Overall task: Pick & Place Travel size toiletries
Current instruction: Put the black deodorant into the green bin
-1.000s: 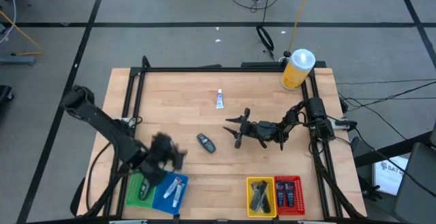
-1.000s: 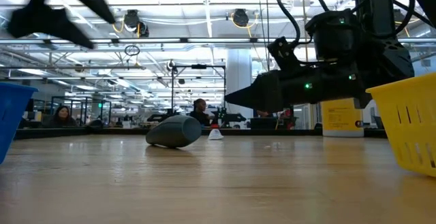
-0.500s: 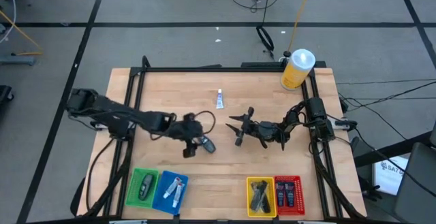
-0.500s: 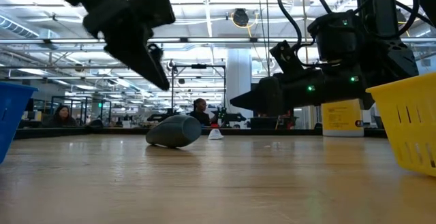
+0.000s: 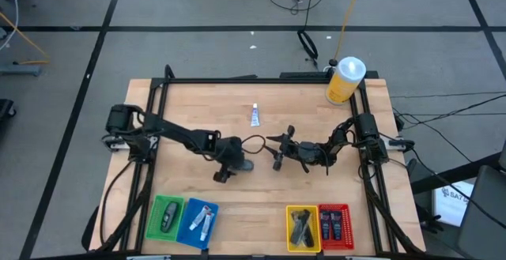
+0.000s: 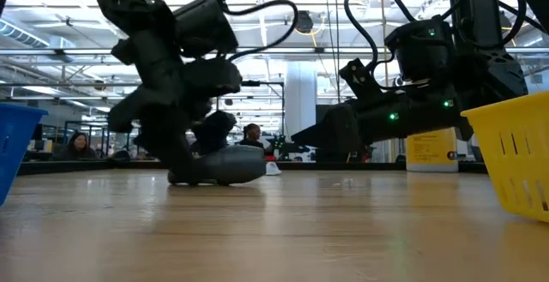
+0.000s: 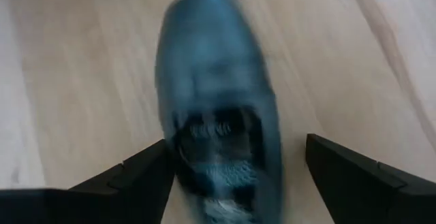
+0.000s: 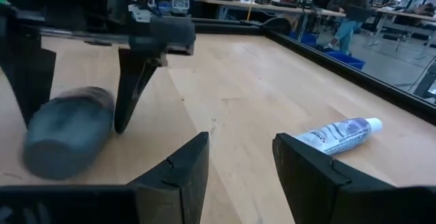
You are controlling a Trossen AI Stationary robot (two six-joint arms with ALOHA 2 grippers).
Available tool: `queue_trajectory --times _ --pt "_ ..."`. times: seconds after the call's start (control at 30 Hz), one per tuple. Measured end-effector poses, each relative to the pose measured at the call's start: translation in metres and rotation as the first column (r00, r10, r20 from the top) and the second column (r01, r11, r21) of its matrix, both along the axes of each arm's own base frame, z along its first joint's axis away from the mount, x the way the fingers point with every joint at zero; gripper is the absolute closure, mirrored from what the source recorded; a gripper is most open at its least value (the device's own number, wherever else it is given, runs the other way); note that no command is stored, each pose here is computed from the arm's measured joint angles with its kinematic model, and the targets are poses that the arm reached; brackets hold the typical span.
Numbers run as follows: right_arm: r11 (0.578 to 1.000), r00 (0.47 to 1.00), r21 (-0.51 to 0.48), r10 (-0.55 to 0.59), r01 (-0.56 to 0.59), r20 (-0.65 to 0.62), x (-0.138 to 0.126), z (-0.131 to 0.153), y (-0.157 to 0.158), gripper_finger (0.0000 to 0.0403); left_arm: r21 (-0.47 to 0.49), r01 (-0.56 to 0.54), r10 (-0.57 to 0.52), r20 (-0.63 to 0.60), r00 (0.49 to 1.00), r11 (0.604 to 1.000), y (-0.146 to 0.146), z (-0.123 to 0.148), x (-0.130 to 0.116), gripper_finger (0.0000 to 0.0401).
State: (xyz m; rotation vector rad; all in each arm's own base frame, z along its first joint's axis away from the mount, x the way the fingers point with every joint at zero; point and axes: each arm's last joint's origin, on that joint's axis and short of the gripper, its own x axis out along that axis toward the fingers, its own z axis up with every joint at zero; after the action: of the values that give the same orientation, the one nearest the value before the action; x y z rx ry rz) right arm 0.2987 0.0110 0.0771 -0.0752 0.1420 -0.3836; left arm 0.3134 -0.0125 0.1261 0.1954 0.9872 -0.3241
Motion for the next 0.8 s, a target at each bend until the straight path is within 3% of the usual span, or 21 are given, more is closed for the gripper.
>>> queue_trajectory --times 0.1,0.2,0.37,0.5,0.6,0.67,0.8 --pt "1.0 1.0 0.0 0.0 0.0 0.0 0.0 0.0 0.0 0.0248 -0.028 -0.07 0.07 0.015 0.997 0.997 -0.001 -0.002 0.004 0.0109" --pt "1.0 1.0 0.001 0.0 0.0 0.0 0.0 0.0 0.0 0.0248 -0.088 -0.232 0.234 0.013 0.972 0.969 -0.002 -0.001 0.007 0.0149" --pt "1.0 1.0 0.031 -0.005 0.004 0.014 0.0 0.0 0.0 0.0248 -0.2 -0.503 0.506 -0.043 0.862 0.841 -0.012 0.001 0.008 0.0208" --pt "1.0 1.0 0.026 -0.005 0.004 0.019 0.0 0.001 0.0 0.0248 -0.287 -0.584 0.577 -0.117 0.808 0.76 -0.039 0.014 -0.001 0.0208" --pt "1.0 0.999 0.028 -0.009 0.008 0.044 0.001 0.003 -0.002 0.0248 -0.363 -0.65 0.618 -0.216 0.756 0.668 -0.062 0.042 -0.014 0.0208" --pt "1.0 0.998 0.029 -0.014 0.012 0.058 0.001 0.005 -0.003 0.0248 -0.396 -0.708 0.619 -0.346 0.704 0.584 -0.078 0.065 -0.027 0.0202" --pt "0.999 0.994 0.03 -0.031 0.028 0.1 0.007 0.01 -0.008 0.0248 -0.359 -0.834 0.56 -0.621 0.549 0.42 -0.112 0.108 -0.06 0.0193"
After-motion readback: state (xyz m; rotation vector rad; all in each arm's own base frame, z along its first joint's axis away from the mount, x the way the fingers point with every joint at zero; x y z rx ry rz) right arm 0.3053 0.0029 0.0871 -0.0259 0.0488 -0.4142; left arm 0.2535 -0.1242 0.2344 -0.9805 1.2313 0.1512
